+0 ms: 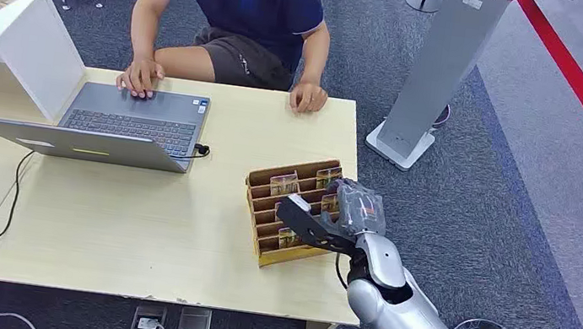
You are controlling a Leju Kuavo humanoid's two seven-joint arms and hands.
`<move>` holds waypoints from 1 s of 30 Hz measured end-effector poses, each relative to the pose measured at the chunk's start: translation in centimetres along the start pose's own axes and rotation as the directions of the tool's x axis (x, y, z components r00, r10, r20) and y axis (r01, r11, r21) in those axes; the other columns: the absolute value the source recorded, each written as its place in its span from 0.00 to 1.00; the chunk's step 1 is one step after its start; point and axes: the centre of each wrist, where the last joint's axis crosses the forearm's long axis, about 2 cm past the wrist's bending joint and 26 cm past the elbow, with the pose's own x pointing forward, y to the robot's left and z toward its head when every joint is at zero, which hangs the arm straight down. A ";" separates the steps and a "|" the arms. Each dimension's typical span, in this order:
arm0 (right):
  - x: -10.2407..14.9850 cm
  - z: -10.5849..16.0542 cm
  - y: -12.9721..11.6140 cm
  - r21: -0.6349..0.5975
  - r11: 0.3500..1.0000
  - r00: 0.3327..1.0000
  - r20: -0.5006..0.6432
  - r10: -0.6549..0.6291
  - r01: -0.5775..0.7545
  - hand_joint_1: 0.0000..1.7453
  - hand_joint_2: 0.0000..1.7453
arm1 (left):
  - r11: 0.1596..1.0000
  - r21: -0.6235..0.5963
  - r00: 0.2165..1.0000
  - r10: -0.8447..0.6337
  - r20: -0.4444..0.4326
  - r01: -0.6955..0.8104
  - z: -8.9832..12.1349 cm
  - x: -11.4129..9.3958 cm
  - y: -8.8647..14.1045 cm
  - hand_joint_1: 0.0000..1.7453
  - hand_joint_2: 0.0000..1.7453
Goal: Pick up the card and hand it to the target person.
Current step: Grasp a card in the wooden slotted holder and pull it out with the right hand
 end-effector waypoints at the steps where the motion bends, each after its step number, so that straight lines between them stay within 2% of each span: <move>1: 0.0 0.0 0.0 0.000 1.000 1.000 0.000 0.000 0.000 0.43 1.00 | 1.000 0.000 1.000 0.000 0.000 0.000 0.0 0.0 0.0 0.00 0.00; 5: 0.0 0.0 0.0 0.000 1.000 1.000 0.000 0.000 0.000 0.44 1.00 | 1.000 0.000 1.000 0.002 0.001 -0.002 0.0 0.0 0.0 0.00 0.00; 11: 0.0 0.0 0.0 0.002 1.000 1.000 0.004 0.001 -0.001 0.52 1.00 | 1.000 0.000 1.000 0.009 0.001 -0.009 0.0 0.0 0.0 0.00 0.00; 28: -0.4 0.1 0.3 0.001 1.000 1.000 -0.010 -0.004 0.004 0.55 1.00 | 1.000 -0.015 1.000 -0.001 0.003 0.001 0.0 0.0 0.0 0.00 0.00; 30: -0.5 0.2 0.3 0.003 1.000 1.000 -0.012 -0.003 0.003 0.65 1.00 | 1.000 -0.016 1.000 -0.004 0.003 0.004 0.0 0.0 0.0 0.00 0.00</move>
